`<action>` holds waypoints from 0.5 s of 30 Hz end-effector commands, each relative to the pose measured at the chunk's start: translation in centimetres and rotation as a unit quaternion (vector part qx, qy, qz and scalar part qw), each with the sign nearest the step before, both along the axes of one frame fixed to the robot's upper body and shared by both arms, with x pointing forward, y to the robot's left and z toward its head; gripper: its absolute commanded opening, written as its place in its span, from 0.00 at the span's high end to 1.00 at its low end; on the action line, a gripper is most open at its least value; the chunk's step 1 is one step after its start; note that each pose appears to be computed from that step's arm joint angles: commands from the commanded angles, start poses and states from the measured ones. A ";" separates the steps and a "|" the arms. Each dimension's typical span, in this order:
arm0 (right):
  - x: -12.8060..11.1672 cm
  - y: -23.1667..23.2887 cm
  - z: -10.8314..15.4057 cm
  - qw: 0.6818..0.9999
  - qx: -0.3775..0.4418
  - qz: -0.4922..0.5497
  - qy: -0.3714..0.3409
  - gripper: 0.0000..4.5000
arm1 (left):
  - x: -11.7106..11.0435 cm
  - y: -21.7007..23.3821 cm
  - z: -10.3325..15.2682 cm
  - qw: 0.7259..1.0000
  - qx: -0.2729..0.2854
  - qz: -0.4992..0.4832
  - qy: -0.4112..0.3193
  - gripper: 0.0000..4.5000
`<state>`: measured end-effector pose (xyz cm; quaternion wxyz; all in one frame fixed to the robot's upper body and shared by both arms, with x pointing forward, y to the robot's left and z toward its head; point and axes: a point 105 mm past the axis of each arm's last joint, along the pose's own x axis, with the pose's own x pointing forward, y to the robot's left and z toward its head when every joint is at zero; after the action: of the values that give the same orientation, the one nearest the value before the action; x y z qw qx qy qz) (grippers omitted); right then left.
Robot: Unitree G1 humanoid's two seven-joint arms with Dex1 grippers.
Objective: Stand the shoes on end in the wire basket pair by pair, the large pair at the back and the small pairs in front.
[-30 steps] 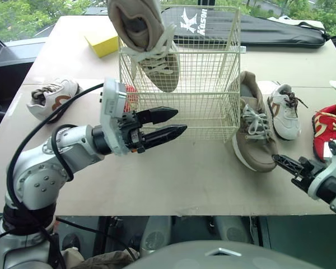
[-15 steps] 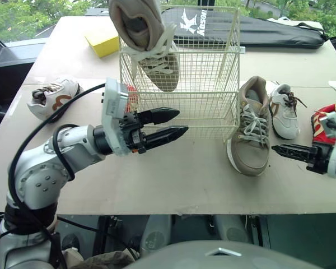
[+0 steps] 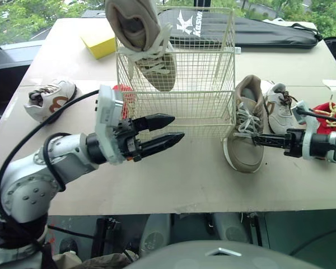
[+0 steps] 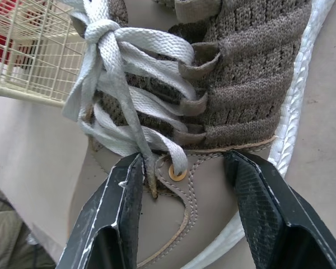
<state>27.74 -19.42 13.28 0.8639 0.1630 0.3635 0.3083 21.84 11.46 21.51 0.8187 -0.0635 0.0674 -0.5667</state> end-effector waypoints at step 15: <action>0.1 -0.5 -0.3 0.995 -0.090 -0.017 -0.026 0.02 | -3.4 0.2 -0.2 0.984 0.109 -0.133 -0.043 0.24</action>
<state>27.33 -18.37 13.62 0.8741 0.0956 0.3555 0.3169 18.75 11.91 20.95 0.7448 0.0476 0.1192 -0.6548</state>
